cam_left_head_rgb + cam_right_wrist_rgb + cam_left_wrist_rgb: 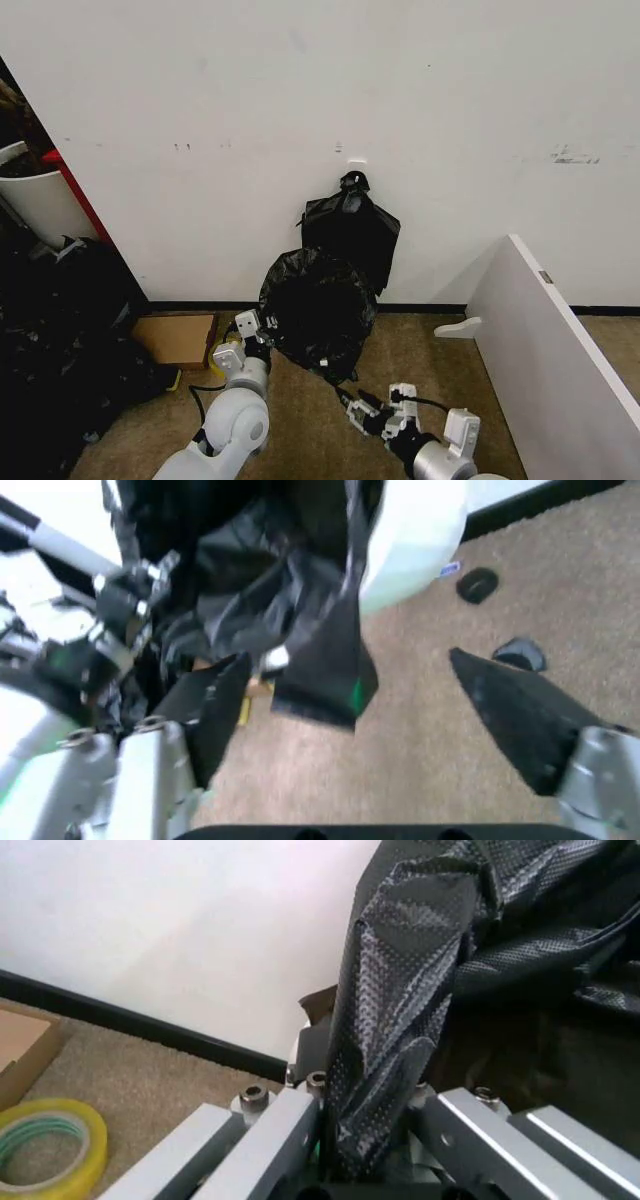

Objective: Place the garbage bag over the trash bin.

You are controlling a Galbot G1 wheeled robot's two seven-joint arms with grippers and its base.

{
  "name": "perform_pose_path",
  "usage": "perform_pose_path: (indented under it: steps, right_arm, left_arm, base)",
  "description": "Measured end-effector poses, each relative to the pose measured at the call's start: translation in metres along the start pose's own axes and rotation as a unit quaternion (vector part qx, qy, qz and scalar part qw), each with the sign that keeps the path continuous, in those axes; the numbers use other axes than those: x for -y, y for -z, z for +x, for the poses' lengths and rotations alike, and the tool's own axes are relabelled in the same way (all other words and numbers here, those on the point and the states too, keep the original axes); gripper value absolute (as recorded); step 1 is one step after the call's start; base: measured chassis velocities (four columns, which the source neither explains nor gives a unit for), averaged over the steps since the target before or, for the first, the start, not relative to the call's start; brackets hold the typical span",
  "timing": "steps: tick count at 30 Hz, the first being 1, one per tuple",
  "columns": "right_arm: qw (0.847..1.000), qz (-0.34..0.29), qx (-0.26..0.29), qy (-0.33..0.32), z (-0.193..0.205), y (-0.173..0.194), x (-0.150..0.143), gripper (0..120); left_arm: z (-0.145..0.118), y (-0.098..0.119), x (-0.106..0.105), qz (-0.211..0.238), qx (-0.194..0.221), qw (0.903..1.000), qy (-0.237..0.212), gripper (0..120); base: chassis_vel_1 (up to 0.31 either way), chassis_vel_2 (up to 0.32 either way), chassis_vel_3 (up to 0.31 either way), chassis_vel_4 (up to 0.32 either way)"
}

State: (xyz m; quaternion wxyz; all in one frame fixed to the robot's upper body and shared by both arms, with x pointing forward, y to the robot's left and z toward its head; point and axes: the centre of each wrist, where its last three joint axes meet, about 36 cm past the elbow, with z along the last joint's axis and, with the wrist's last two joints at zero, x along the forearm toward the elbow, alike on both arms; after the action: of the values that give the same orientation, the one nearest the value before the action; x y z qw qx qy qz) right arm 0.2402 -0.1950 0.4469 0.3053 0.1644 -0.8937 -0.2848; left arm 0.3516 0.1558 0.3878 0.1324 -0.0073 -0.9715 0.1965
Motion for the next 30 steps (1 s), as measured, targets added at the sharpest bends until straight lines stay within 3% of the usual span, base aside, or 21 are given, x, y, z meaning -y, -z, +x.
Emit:
perform_pose_path:
  steps: [1, 5, 11, 30]
  right_arm:
    - [1.0, -0.005, 0.004, 0.0, -0.001, 0.003, 0.001, 84]
    - [1.0, -0.013, 0.007, -0.002, -0.003, 0.006, 0.005, 94]
    - [1.0, -0.014, 0.006, -0.004, -0.01, 0.006, 0.008, 91]
    - [0.999, -0.027, 0.013, -0.017, -0.019, -0.003, 0.008, 21]
  left_arm:
    - [0.001, 0.0, 0.0, -0.001, 0.0, 1.0, -0.001, 0]
    - [0.002, -0.002, 0.002, 0.0, -0.003, 1.0, -0.002, 0]
    - [0.004, -0.004, 0.005, 0.002, -0.007, 1.0, -0.006, 0]
    - [0.001, -0.008, 0.005, 0.001, -0.013, 0.9999, -0.006, 0]
  base:
    - [0.0, 0.0, 0.0, 0.0]
    - [0.0, 0.0, 0.0, 0.0]
    - [0.0, 0.0, 0.0, 0.0]
    - [0.0, 0.0, 0.0, 0.0]
